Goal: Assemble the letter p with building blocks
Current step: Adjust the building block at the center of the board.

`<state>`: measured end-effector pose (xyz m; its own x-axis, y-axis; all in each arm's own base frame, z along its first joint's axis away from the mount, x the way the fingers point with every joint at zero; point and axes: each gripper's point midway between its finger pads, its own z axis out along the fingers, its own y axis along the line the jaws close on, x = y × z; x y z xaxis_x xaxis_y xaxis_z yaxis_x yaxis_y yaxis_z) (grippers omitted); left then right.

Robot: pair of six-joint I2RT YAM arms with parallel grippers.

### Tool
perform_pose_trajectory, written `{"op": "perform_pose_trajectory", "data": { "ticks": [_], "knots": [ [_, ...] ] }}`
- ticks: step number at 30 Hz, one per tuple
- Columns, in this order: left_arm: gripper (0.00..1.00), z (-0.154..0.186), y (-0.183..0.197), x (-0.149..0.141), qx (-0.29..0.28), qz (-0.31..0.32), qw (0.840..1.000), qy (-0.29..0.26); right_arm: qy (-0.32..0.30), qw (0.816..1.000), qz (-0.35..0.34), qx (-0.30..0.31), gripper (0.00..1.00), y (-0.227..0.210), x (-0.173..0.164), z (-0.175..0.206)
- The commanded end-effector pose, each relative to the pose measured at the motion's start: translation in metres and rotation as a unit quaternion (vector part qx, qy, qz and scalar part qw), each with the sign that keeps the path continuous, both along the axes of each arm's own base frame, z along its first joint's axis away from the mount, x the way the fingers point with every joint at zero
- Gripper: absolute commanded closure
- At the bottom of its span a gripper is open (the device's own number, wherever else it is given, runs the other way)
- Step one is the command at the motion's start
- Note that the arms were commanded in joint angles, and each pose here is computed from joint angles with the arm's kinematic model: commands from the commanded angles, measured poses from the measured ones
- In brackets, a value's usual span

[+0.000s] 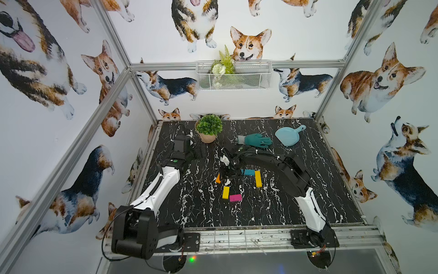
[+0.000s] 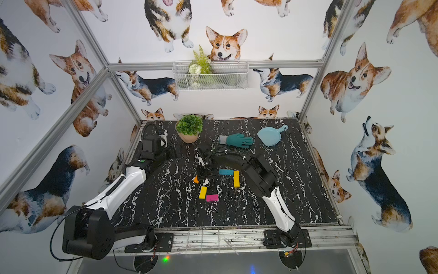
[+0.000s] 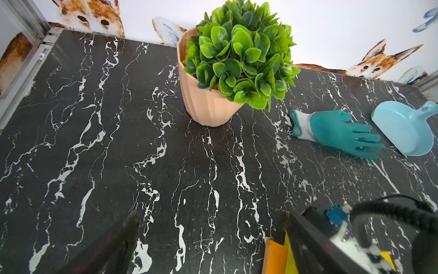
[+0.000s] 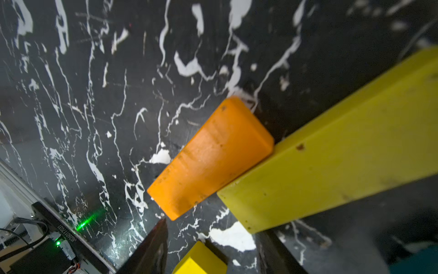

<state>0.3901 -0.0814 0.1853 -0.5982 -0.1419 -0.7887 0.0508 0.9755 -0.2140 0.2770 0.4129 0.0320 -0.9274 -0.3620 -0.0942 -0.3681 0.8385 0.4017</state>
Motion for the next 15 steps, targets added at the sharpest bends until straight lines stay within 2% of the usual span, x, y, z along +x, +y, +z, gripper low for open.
{"op": "perform_pose_trajectory", "data": {
  "ticks": [1, 5, 11, 15],
  "knots": [
    [0.0, 0.002, 0.002, 0.0, 0.006, 0.003, 1.0, -0.003, -0.016, 1.0, -0.004, -0.005, 0.4, -0.001, 0.013, 0.0],
    [0.0, 0.001, 0.002, 0.0, 0.007, 0.003, 1.0, -0.002, -0.032, 0.999, 0.002, -0.007, 0.39, -0.003, 0.022, 0.009],
    [0.0, 0.001, 0.003, 0.001, 0.008, 0.005, 1.0, -0.002, -0.08, 0.995, 0.027, -0.049, 0.39, -0.029, 0.03, 0.026],
    [0.0, -0.001, 0.001, 0.001, 0.004, 0.002, 1.0, 0.0, -0.067, 0.996, 0.005, -0.058, 0.39, -0.043, 0.037, 0.024]
  ]
}}
